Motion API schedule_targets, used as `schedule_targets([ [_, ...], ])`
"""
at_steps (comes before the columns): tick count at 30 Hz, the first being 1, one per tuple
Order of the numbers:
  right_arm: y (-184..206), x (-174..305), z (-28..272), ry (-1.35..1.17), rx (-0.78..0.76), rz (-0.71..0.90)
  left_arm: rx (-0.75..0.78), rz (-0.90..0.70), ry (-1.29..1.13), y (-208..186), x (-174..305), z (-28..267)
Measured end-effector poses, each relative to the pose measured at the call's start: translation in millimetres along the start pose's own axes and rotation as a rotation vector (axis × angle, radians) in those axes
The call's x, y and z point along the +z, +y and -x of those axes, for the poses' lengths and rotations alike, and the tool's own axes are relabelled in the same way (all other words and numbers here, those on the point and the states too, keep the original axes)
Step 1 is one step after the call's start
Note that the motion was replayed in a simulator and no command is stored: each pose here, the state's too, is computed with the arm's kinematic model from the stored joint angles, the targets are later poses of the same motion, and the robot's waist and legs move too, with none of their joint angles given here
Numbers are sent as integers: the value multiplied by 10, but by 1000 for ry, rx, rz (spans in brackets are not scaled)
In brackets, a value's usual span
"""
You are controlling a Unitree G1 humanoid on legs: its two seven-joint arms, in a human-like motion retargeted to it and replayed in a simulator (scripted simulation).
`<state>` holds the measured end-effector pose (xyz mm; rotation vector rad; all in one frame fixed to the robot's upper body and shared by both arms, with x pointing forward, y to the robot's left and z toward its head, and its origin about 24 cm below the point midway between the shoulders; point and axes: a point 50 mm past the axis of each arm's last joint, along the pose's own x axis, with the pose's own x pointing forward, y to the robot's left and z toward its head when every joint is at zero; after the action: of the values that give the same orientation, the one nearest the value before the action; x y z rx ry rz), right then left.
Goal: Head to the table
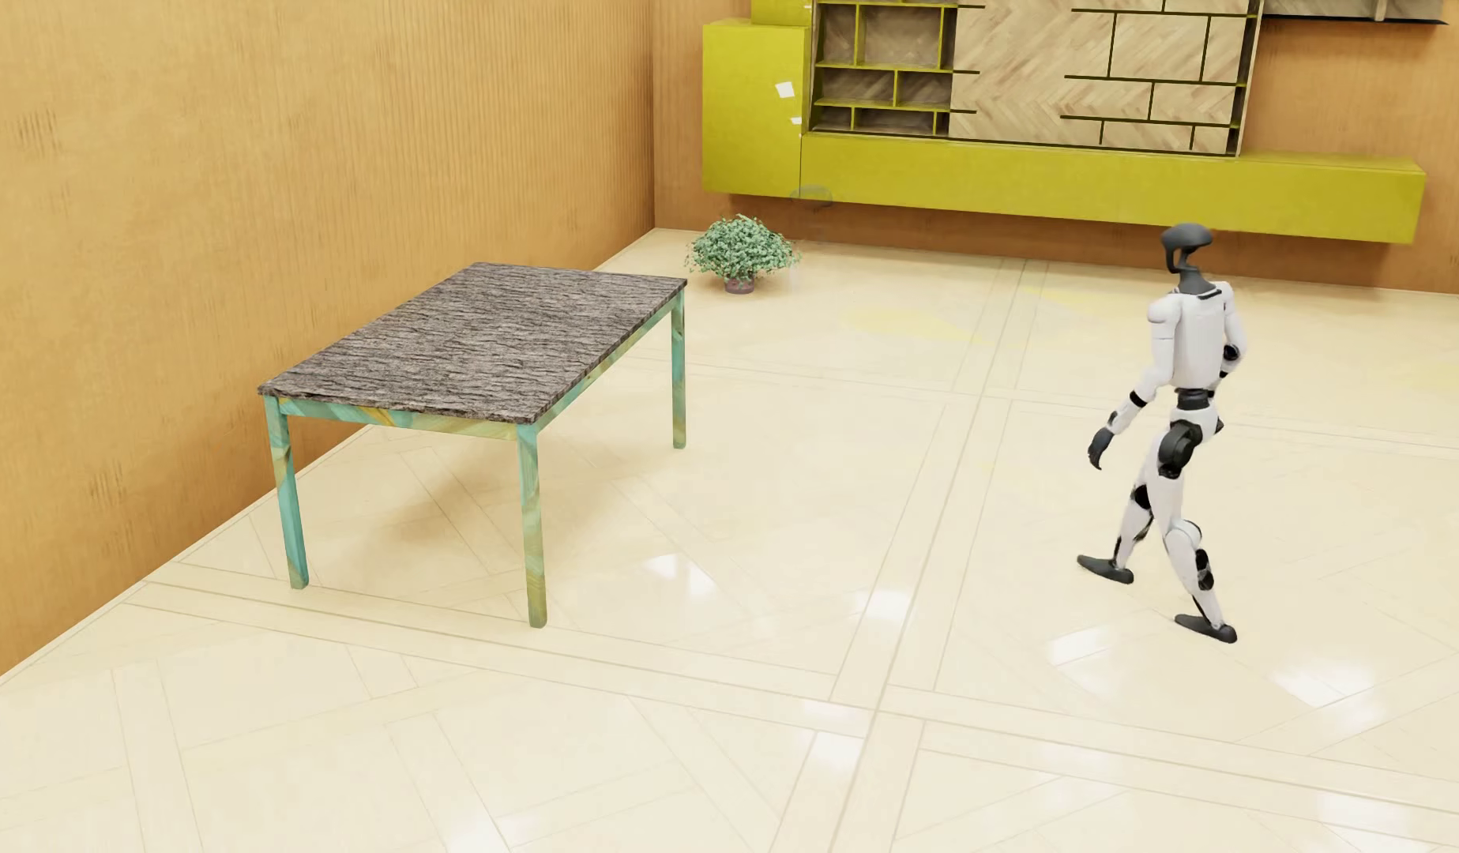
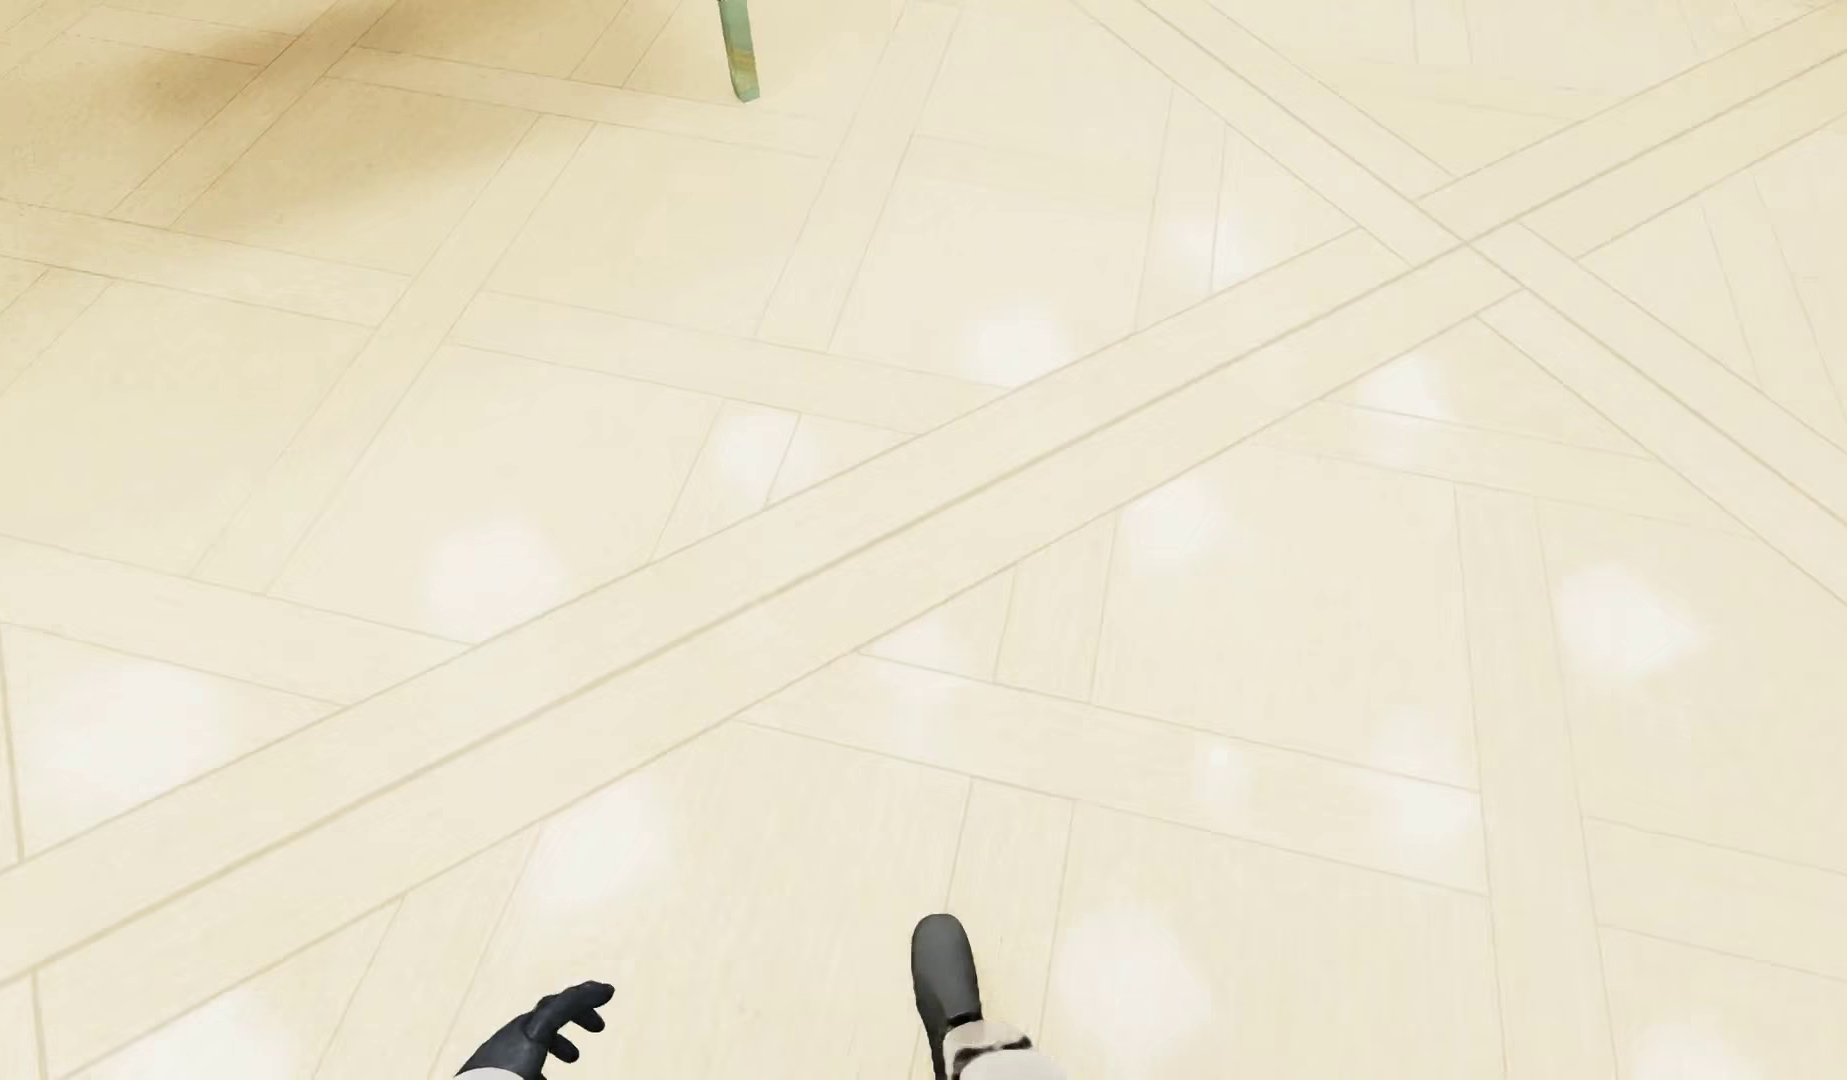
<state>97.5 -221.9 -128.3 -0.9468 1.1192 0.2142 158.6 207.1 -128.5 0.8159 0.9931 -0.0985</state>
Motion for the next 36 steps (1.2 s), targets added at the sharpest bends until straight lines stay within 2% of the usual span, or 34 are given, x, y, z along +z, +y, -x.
schedule_targets([
  [2,33,-15,-28,33,27,94,-51,-62,104,-120,-354,53],
  [5,106,146,-46,37,-4,-81,-52,-15,303,-276,-897,226],
  [8,0,480,-21,-136,-51,-124,-198,-91,300,-304,-1049,292],
  [10,-184,752,-25,-232,-98,-109,-143,-15,281,-261,-1076,344],
  [12,-412,1083,-13,-326,-146,-15,-19,172,284,-307,-1094,442],
  [14,-651,1470,69,-456,-217,114,-1,292,305,-456,-1110,549],
  [17,-849,1920,241,-633,-281,257,-100,361,384,-803,-1130,699],
  [19,-855,2021,275,-687,-284,323,-248,352,433,-1087,-1096,777],
  [22,-549,1756,38,-494,-189,229,-409,217,473,-1222,-1094,784],
  [23,-409,1671,-32,-419,-125,276,-412,210,435,-1186,-1034,740],
  [25,-182,1483,-127,-319,37,517,-312,252,350,-998,-914,614],
  [26,-115,1347,-158,-283,86,549,-215,267,325,-834,-865,519],
  [28,-6,964,-201,-200,118,418,-40,202,283,-453,-751,308],
  [31,94,302,-176,-78,103,267,64,123,170,56,-412,46],
  [34,196,-278,-82,101,109,192,178,89,-43,488,90,-63],
  [36,379,-552,17,229,169,123,254,86,-169,682,389,-47],
])
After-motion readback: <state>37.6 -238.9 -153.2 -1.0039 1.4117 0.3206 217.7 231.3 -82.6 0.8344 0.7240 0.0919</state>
